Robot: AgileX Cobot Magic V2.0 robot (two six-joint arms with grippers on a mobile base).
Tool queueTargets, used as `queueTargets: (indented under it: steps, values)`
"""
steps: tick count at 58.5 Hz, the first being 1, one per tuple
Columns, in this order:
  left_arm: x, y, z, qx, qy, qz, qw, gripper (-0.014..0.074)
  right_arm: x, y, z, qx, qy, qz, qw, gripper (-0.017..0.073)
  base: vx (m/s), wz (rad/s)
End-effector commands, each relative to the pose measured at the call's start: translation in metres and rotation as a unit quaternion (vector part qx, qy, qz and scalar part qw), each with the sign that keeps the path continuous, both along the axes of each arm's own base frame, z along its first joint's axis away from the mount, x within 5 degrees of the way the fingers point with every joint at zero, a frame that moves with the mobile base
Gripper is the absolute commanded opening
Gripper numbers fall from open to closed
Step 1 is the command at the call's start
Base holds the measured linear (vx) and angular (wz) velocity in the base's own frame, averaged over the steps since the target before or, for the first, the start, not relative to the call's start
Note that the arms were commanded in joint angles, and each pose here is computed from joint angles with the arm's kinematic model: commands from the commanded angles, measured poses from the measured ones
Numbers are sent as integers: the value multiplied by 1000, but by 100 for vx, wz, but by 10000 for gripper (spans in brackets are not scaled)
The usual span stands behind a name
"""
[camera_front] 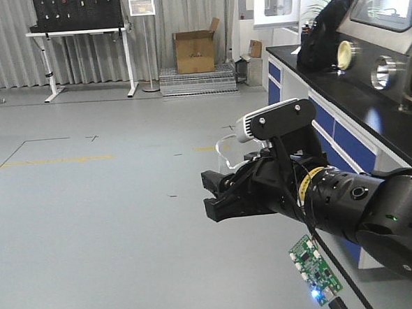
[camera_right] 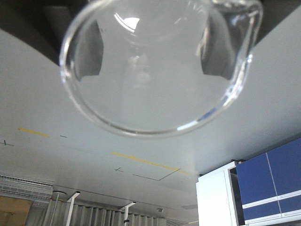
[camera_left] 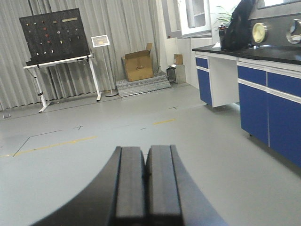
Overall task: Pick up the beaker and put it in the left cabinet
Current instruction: 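Hold the beaker in the right gripper while the base turns away, then carry the beaker in the right gripper toward the open cabinet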
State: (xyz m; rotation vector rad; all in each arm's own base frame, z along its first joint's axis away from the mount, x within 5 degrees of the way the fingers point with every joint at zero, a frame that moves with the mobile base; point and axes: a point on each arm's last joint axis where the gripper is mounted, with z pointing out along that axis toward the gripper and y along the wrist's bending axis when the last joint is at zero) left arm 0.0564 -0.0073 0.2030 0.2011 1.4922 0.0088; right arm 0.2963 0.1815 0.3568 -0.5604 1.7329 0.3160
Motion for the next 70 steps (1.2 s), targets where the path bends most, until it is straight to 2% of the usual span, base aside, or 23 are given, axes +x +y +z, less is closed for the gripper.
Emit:
queueTargets:
  steps: [1, 70]
  values:
    - [-1, 0, 2, -8, -38, -2, 999, 1, -7, -2, 30, 37, -58, 16, 998, -8, 46, 9]
    - [-1, 0, 2, -8, -38, -2, 999, 1, -7, -2, 30, 37, -58, 16, 998, -8, 57, 3]
